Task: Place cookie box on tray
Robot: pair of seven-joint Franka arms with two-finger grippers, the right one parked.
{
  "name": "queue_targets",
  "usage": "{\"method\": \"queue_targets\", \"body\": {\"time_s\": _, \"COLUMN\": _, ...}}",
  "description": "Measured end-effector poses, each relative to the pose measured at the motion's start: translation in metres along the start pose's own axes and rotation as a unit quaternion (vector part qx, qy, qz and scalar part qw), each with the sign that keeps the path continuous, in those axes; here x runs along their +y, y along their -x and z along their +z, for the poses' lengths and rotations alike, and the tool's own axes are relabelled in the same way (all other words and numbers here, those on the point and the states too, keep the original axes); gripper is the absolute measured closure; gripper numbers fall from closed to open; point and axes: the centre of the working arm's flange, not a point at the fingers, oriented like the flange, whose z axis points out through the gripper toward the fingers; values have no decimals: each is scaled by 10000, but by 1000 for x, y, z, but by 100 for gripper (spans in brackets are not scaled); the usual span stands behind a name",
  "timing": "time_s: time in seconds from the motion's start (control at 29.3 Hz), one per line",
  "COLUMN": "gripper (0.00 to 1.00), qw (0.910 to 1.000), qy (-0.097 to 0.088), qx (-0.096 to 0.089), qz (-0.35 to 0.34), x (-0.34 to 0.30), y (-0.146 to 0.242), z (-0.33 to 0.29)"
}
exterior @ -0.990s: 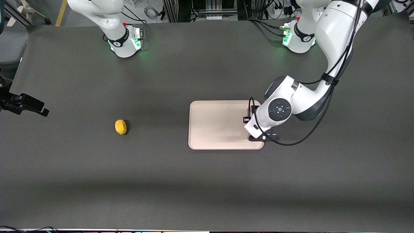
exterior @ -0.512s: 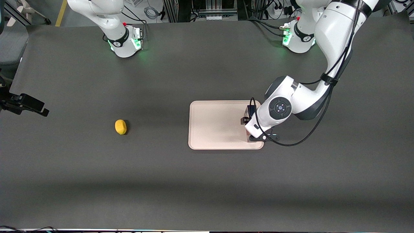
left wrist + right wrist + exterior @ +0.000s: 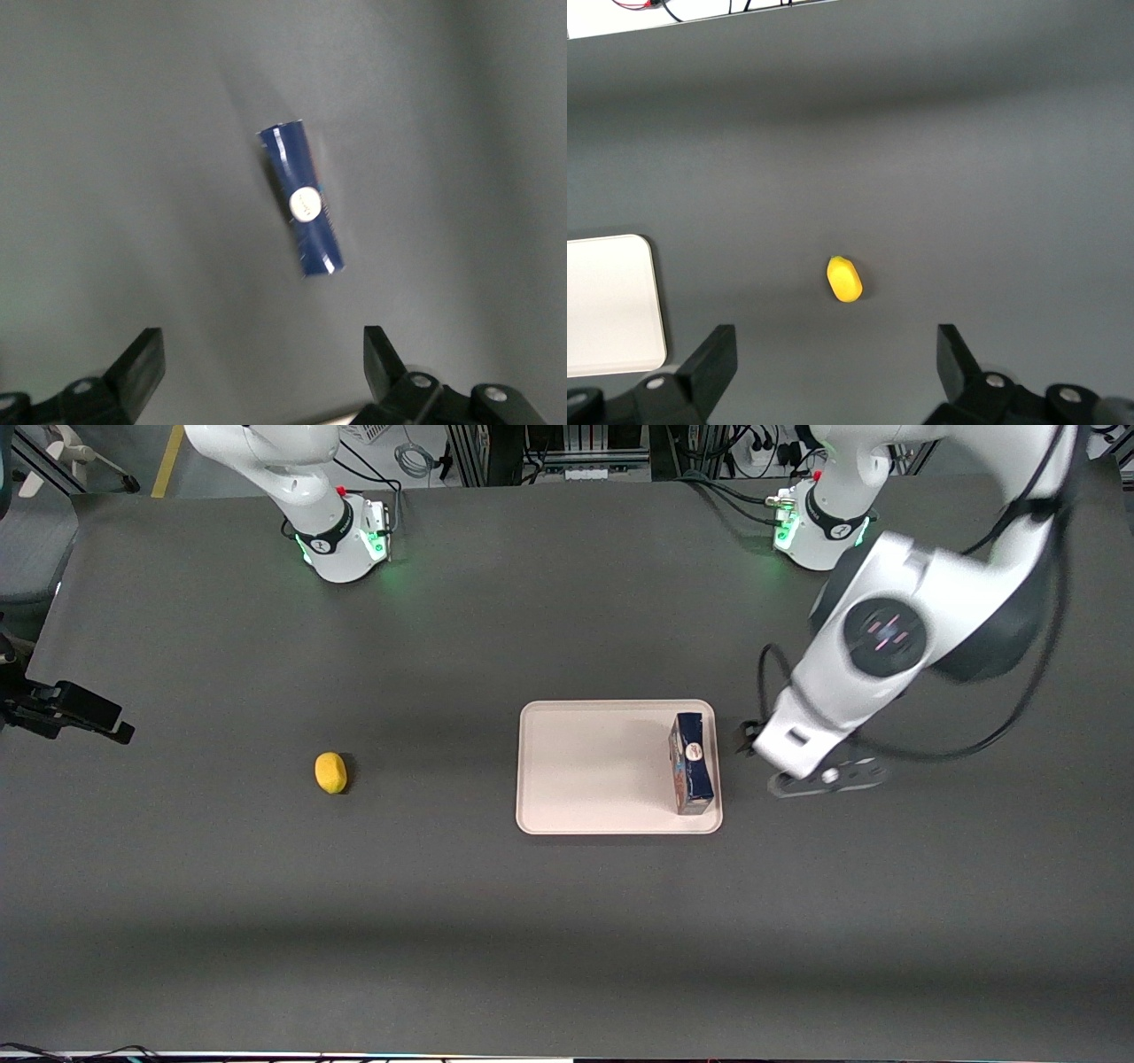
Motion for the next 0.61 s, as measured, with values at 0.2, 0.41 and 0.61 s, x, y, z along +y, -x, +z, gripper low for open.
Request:
{"method": "queue_targets", "body": {"time_s": 0.2, "gripper": 0, "qw": 9994, "qy": -292, "qx": 120, "qz": -148, "x": -75, "y": 20, "z": -94}}
{"method": "queue_targets", "body": {"time_s": 0.41, "gripper": 0, "qw": 9996, "qy": -278, "qx": -22, "qz": -64, "x": -163, "y": 55, "z": -160}}
{"method": "queue_targets", "body": {"time_s": 0.61, "gripper": 0, "qw": 9998, "qy": -175, "qx": -32, "qz": 132, "x": -234, "y": 88, "z": -187}}
